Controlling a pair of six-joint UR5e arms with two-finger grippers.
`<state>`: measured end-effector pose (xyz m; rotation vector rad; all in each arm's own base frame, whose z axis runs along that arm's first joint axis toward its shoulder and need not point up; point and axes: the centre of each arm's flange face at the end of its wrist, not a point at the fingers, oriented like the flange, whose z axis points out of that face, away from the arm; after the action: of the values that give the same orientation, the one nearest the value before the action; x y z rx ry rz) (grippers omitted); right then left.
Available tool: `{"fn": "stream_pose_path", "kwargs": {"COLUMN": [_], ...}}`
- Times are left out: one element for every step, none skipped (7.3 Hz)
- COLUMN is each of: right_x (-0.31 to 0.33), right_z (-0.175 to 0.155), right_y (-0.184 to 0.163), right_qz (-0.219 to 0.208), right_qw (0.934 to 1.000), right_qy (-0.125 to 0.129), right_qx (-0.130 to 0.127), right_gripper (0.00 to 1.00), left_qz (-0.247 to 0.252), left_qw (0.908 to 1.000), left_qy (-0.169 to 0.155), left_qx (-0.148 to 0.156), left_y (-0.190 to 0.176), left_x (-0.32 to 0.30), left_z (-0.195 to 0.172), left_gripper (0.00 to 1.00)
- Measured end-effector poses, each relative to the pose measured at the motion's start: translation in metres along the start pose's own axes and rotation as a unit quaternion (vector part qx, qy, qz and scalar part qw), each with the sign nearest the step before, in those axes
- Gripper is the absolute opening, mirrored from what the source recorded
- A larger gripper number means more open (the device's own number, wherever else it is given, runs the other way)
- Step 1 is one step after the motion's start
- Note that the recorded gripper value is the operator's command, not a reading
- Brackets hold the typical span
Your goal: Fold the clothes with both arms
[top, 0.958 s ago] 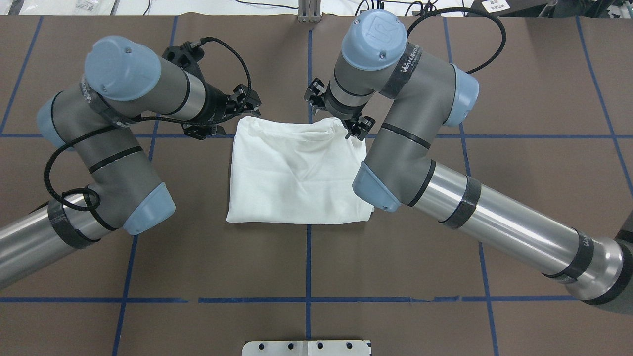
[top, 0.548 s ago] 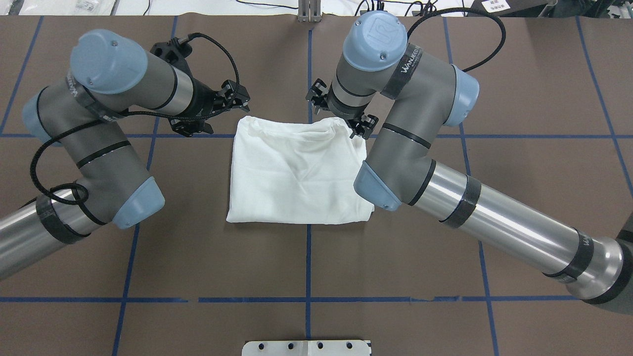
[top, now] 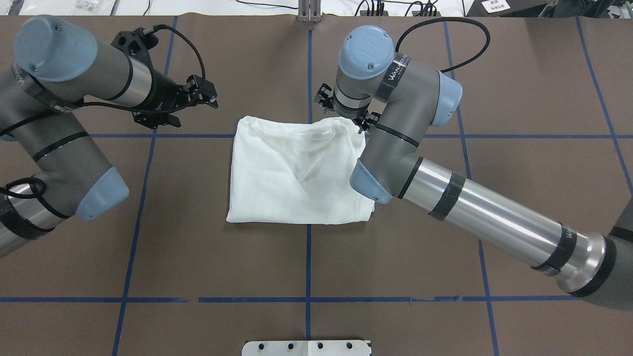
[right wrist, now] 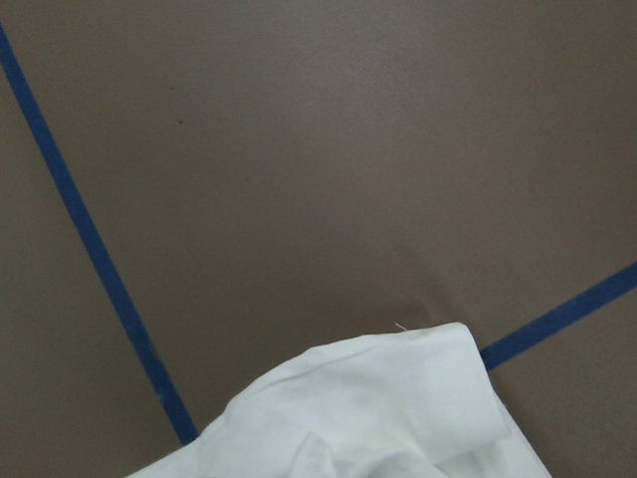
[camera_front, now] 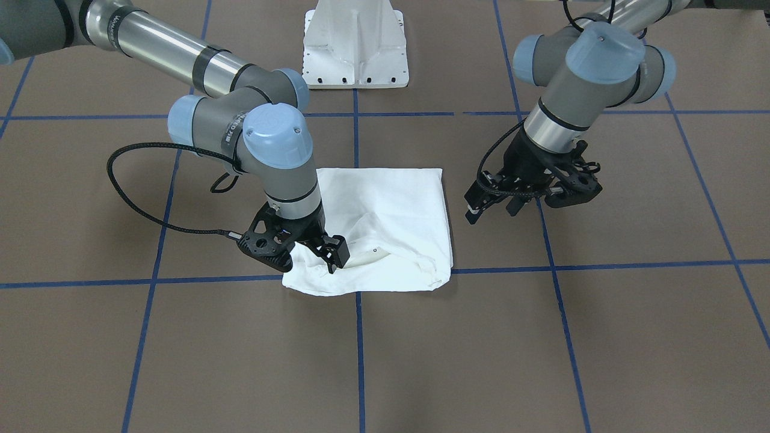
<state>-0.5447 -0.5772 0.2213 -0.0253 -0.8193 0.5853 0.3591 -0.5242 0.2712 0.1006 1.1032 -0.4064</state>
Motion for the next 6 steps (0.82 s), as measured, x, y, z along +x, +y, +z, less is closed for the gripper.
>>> {"fn": "stream_pose_path", "kwargs": {"right_x": [-0.004, -0.005, -0.004, -0.002, -0.001, 0.000], "right_z": [0.007, 0.013, 0.019, 0.024, 0.028, 0.031], "right_y": [-0.001, -0.001, 0.000, 0.001, 0.002, 0.002], "right_qz": [0.001, 0.003, 0.004, 0.005, 0.007, 0.011], "right_qw": [1.0000, 0.9999, 0.9999, 0.9998, 0.9996, 0.9996], "right_qy": [0.005, 0.011, 0.016, 0.021, 0.025, 0.027], "right_qx": [0.001, 0.000, -0.002, -0.004, -0.004, -0.004], "right_gripper": [0.76, 0.67, 0.51, 0.14, 0.00, 0.00], "left_qz": [0.003, 0.004, 0.004, 0.004, 0.005, 0.005], "left_qw": [1.0000, 1.0000, 1.0000, 1.0000, 1.0000, 1.0000], "left_qy": [0.001, 0.001, 0.001, 0.001, 0.001, 0.001], "left_qx": [-0.001, -0.002, -0.002, -0.003, -0.003, -0.003], "left_y": [0.000, 0.001, 0.001, 0.001, 0.002, 0.002], "left_x": [-0.004, -0.006, -0.006, -0.006, -0.006, -0.006], "left_z": [-0.004, -0.006, -0.006, -0.006, -0.006, -0.006], "left_gripper": [1.00, 1.00, 1.00, 1.00, 1.00, 1.00]}}
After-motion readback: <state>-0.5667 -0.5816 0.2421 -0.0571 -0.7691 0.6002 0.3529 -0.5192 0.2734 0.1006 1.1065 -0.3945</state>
